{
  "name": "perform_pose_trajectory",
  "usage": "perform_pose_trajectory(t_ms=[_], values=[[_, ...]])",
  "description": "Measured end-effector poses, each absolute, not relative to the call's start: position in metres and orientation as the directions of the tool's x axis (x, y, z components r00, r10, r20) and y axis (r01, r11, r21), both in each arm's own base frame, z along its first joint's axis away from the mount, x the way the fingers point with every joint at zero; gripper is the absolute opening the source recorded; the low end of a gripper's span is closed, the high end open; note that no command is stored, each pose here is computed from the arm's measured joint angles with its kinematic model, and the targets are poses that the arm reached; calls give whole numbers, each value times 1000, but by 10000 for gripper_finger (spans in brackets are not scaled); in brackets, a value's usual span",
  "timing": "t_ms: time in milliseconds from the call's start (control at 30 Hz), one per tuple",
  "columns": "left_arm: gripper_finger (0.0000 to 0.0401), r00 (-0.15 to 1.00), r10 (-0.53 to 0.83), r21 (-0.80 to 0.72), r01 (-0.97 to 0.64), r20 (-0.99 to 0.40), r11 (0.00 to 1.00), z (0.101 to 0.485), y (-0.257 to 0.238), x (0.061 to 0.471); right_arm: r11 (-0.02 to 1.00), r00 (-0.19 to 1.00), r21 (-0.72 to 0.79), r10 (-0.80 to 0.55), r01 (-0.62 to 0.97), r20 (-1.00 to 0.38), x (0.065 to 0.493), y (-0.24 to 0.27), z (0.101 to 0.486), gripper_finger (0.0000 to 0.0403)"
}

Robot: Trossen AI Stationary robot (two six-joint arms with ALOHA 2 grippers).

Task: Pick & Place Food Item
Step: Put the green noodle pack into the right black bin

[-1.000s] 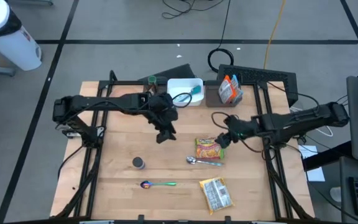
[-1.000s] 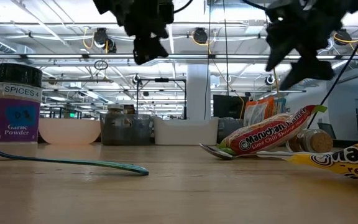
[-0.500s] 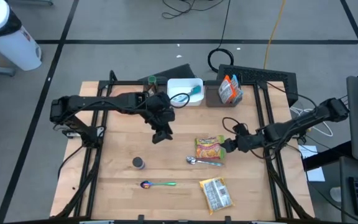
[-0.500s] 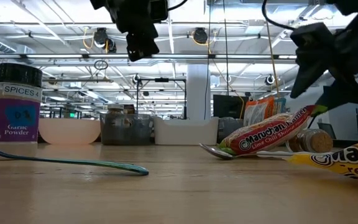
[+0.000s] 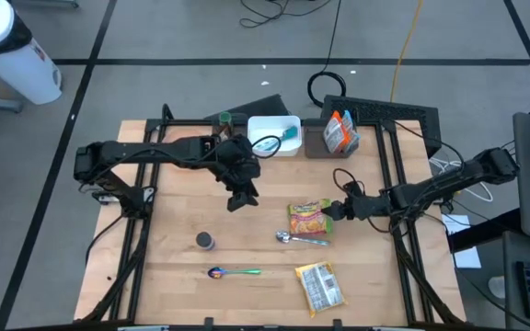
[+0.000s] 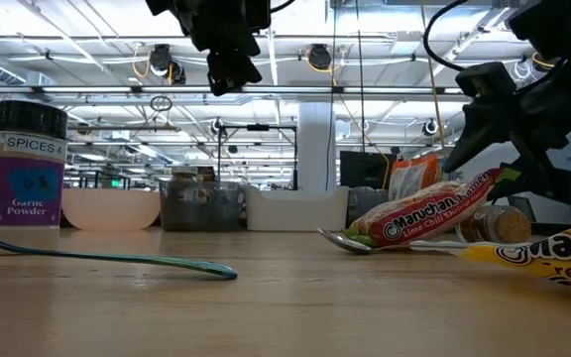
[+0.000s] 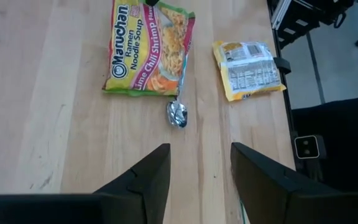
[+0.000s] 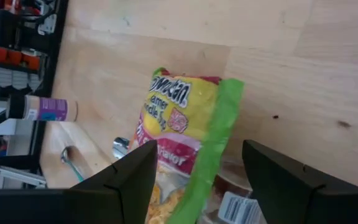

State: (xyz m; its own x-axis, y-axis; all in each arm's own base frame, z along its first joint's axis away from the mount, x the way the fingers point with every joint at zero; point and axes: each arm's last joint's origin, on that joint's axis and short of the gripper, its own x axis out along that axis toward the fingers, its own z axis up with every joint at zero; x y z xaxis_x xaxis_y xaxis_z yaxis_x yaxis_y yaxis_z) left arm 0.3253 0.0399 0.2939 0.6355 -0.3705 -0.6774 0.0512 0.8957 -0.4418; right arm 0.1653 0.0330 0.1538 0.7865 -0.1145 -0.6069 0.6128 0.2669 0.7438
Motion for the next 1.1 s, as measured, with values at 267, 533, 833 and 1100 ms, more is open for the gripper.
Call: perform_pose_trajectory(t_ms=[267,533,833,1100], values=[[155,639,-351,-425,42,-684,904,294,40,325,288,800,752,-111,593,-589,167,33,156,179],[139,649,-296,-380,10,-701,925,293,42,326,289,806,757,-109,586,-582,167,33,156,133],[147,653,-295,-374,20,-698,927,294,42,326,292,805,758,-84,583,-587,167,34,156,45],[160,684,-290,-368,35,-669,929,297,43,330,289,833,787,-89,546,-545,171,32,161,2]])
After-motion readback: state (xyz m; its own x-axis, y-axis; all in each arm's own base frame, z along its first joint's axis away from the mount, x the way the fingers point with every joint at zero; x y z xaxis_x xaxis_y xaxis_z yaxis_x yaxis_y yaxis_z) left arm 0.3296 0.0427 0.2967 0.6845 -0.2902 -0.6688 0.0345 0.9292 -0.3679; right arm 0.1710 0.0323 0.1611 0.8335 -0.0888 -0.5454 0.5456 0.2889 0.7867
